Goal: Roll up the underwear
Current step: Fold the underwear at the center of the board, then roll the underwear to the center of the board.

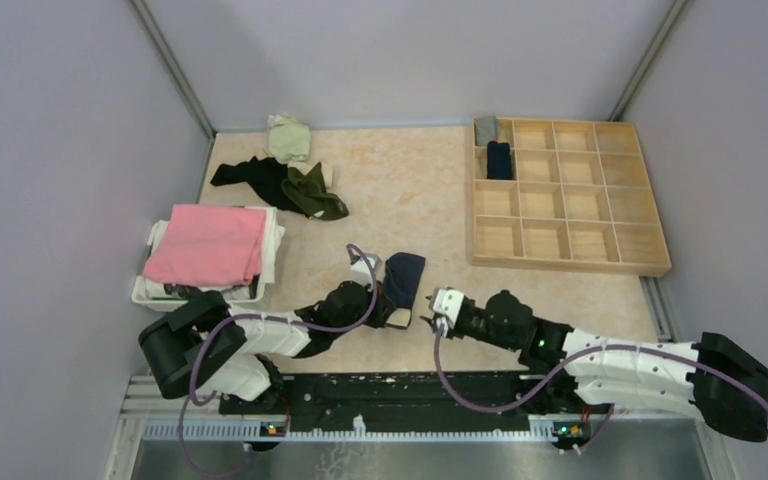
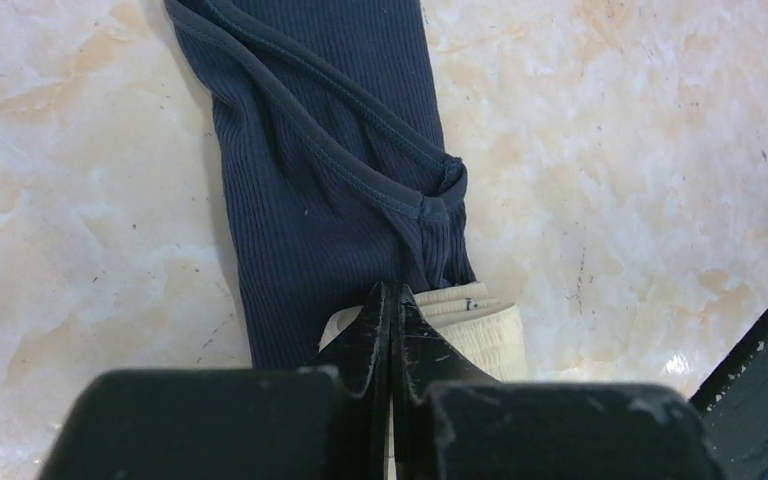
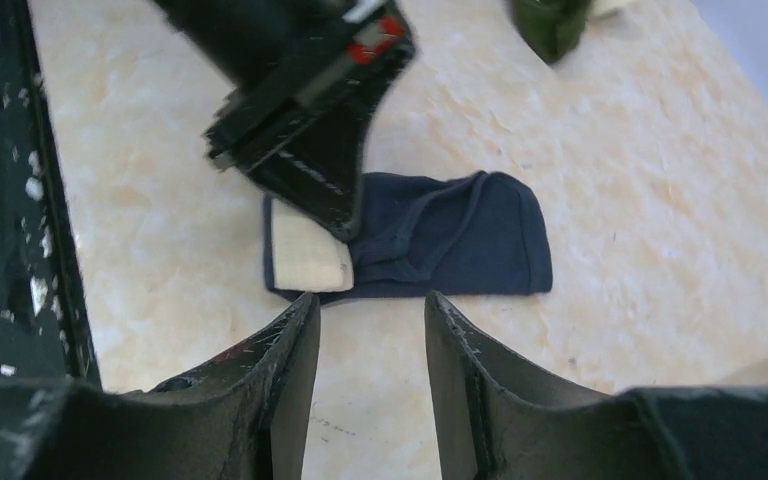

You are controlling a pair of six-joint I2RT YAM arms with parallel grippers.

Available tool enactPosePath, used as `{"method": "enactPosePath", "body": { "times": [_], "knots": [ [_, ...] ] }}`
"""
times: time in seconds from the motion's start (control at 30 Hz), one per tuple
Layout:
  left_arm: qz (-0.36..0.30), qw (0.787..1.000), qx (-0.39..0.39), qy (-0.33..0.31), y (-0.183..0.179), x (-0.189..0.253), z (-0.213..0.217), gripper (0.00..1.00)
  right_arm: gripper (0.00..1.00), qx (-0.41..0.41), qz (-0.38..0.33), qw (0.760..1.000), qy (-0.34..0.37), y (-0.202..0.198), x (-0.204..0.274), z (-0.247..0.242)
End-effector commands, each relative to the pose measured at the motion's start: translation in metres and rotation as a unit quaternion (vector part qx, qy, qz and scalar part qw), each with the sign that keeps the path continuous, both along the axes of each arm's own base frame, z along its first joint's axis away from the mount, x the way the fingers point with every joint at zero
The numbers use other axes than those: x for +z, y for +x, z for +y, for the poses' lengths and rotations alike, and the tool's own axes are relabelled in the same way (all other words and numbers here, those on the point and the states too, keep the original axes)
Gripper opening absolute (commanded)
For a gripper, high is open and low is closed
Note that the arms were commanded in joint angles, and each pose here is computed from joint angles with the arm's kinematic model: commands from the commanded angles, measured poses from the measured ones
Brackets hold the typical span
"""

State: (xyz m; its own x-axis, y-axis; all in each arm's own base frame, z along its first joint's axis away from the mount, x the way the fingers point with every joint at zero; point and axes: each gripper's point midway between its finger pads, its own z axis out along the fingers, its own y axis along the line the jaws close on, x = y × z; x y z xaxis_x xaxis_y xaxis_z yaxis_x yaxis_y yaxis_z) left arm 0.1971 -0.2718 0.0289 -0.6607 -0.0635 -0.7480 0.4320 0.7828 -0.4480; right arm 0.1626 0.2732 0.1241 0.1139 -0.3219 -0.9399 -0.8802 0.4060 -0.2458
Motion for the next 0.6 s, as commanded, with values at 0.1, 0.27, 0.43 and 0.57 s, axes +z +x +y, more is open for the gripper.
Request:
{"method": "enactPosePath", "body": {
  "times": [0.1,0.27,0.43,0.57],
  "knots": [
    [0.082,0.991,0.007,0.105,-0.026,-0.061,0.037,0.00,0.45,0.096,-0.193,0.970,-0.113,-0.019,-0.005,0.024],
    [0.087,0.990,0.004,0.108,-0.026,-0.064,0.036,0.00,0.47,0.137,-0.243,0.946,-0.164,-0.031,-0.020,0.037],
    [0.090,0.990,0.002,0.110,-0.028,-0.067,0.037,0.00,0.49,0.144,-0.273,0.933,-0.186,-0.033,-0.027,0.049],
    [0.091,0.990,0.000,0.111,-0.029,-0.068,0.036,0.00,0.50,0.146,-0.294,0.923,-0.200,-0.032,-0.033,0.058]
  ]
}}
